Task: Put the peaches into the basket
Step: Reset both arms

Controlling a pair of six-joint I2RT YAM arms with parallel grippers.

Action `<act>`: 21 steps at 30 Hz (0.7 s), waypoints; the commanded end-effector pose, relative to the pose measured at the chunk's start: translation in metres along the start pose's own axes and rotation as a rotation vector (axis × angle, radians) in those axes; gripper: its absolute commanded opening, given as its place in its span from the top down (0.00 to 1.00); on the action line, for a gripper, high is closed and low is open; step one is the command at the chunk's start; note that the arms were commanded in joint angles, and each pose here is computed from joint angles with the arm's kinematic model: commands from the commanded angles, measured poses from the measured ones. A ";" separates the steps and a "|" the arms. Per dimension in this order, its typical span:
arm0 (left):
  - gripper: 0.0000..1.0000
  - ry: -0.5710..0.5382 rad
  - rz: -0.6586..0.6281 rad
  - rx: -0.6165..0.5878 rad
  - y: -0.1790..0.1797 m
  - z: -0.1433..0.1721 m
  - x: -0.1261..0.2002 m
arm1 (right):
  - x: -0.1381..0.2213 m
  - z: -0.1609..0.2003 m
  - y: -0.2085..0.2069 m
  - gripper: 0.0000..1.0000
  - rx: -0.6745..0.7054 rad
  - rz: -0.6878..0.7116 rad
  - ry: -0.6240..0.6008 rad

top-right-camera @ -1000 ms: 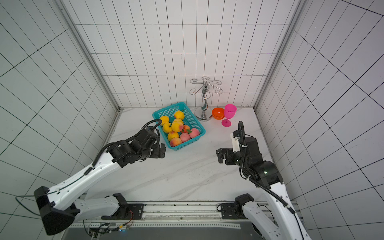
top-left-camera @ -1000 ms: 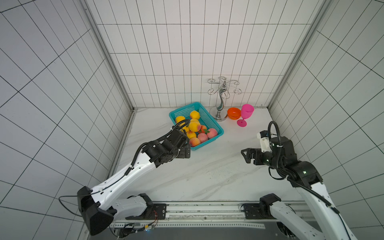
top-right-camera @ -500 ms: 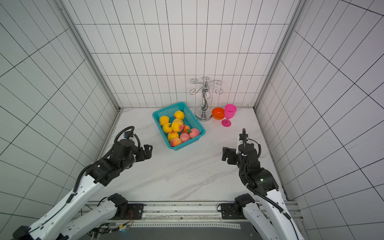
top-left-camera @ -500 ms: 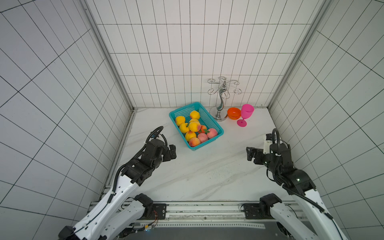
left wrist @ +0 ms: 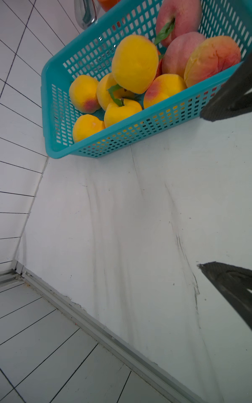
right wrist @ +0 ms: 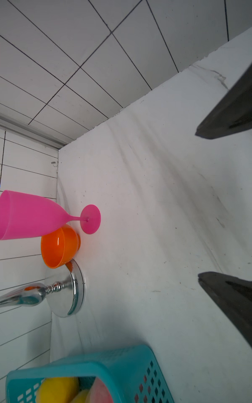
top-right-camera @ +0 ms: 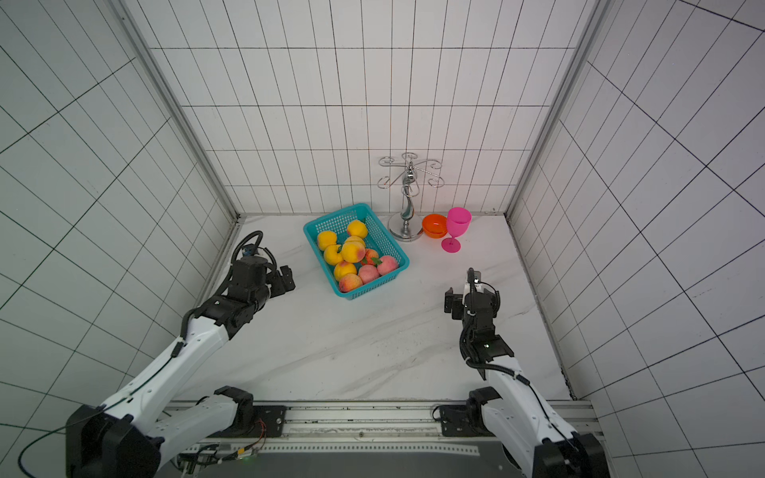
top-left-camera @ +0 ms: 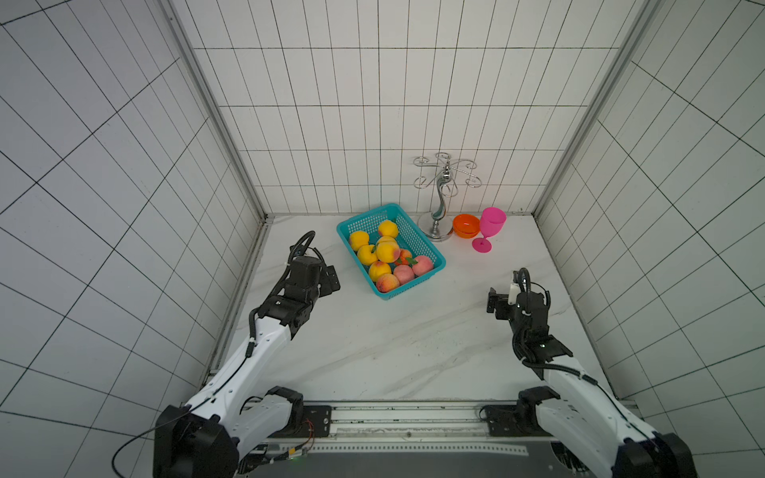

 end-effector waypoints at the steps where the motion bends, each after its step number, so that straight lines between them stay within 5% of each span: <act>1: 0.01 -0.106 0.000 -0.083 0.003 -0.009 -0.012 | -0.018 -0.015 -0.008 0.01 -0.061 -0.022 -0.174; 8: 0.01 -0.315 0.010 -0.108 0.036 -0.002 -0.038 | -0.060 -0.003 -0.008 0.01 -0.071 -0.057 -0.119; 13: 0.01 -0.345 0.006 -0.063 0.055 0.003 -0.066 | -0.074 0.014 -0.001 0.02 -0.055 -0.103 -0.117; 21: 0.01 -0.405 0.091 -0.148 0.061 0.023 -0.100 | -0.092 0.011 -0.003 0.01 -0.067 -0.060 -0.025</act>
Point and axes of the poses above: each gripper's point midway between its finger pads, its own x axis back along the fingers, its own y axis along the line the jaws close on, z = x × y, the point moved 9 cm from there along x, back along the fingers, and after that the axes turned 5 degrees about x, right-handed, at the moved point
